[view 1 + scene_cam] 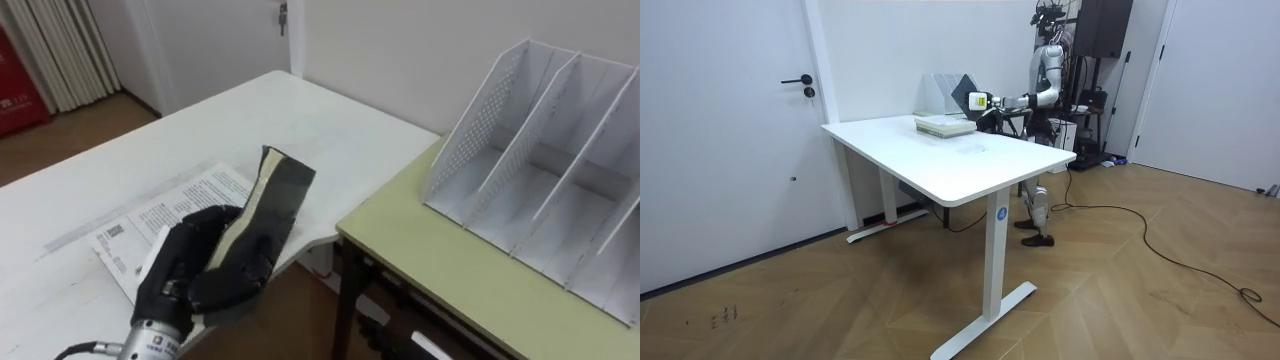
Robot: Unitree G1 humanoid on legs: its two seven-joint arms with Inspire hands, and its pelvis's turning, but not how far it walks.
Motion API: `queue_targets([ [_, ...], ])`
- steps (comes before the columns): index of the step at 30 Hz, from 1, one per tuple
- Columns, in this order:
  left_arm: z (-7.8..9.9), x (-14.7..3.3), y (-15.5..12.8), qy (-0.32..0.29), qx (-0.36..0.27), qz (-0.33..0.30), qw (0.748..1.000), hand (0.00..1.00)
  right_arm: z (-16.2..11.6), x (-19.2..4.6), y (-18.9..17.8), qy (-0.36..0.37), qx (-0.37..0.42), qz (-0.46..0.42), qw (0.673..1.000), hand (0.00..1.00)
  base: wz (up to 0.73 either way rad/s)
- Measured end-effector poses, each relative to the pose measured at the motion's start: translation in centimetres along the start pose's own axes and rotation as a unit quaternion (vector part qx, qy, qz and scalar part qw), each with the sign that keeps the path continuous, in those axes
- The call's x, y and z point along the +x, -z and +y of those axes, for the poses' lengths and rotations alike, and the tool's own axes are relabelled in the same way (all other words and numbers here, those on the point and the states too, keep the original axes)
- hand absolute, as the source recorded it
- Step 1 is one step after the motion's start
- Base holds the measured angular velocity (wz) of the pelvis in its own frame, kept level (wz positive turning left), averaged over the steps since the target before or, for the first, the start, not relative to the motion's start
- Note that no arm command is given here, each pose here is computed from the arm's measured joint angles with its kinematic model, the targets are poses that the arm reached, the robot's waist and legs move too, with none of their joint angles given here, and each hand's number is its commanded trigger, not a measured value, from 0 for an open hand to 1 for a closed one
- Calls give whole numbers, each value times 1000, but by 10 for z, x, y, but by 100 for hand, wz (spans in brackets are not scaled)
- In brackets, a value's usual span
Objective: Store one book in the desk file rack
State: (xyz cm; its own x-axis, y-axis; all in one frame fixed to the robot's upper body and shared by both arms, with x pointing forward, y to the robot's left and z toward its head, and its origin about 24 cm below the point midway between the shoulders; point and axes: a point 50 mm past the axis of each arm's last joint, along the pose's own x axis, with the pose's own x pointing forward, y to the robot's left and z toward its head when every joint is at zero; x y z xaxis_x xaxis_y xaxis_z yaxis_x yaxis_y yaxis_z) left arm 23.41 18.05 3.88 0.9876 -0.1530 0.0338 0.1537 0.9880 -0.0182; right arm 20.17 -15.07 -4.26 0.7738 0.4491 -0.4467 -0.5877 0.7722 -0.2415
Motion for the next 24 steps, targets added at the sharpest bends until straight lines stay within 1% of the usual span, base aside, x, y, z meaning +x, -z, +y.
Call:
queue_targets([
  [3, -1, -1, 1, 14, -23, 0, 1000, 100, -1, -1, -3, -6, -4, -7, 1000, 0, 0],
  [6, -2, -2, 1, 27, -52, -1, 998, 100, -7, -3, -7, 6, -7, -15, 1000, 0, -1],
  [10, 0, -6, 3, 30, -109, -5, 994, 100, -23, -8, -26, 43, 24, -72, 996, 0, -7],
  [16, -1, -7, 1, 67, -130, -17, 989, 100, -37, -15, -44, 75, 35, -123, 989, 0, -2],
  [21, -2, -7, -1, 81, -160, -25, 983, 100, -37, -16, -47, 73, 66, -142, 985, 0, -5],
  [24, -2, -7, -1, 90, -190, -32, 977, 100, -39, -16, -50, 61, 102, -165, 979, 0, 0],
])
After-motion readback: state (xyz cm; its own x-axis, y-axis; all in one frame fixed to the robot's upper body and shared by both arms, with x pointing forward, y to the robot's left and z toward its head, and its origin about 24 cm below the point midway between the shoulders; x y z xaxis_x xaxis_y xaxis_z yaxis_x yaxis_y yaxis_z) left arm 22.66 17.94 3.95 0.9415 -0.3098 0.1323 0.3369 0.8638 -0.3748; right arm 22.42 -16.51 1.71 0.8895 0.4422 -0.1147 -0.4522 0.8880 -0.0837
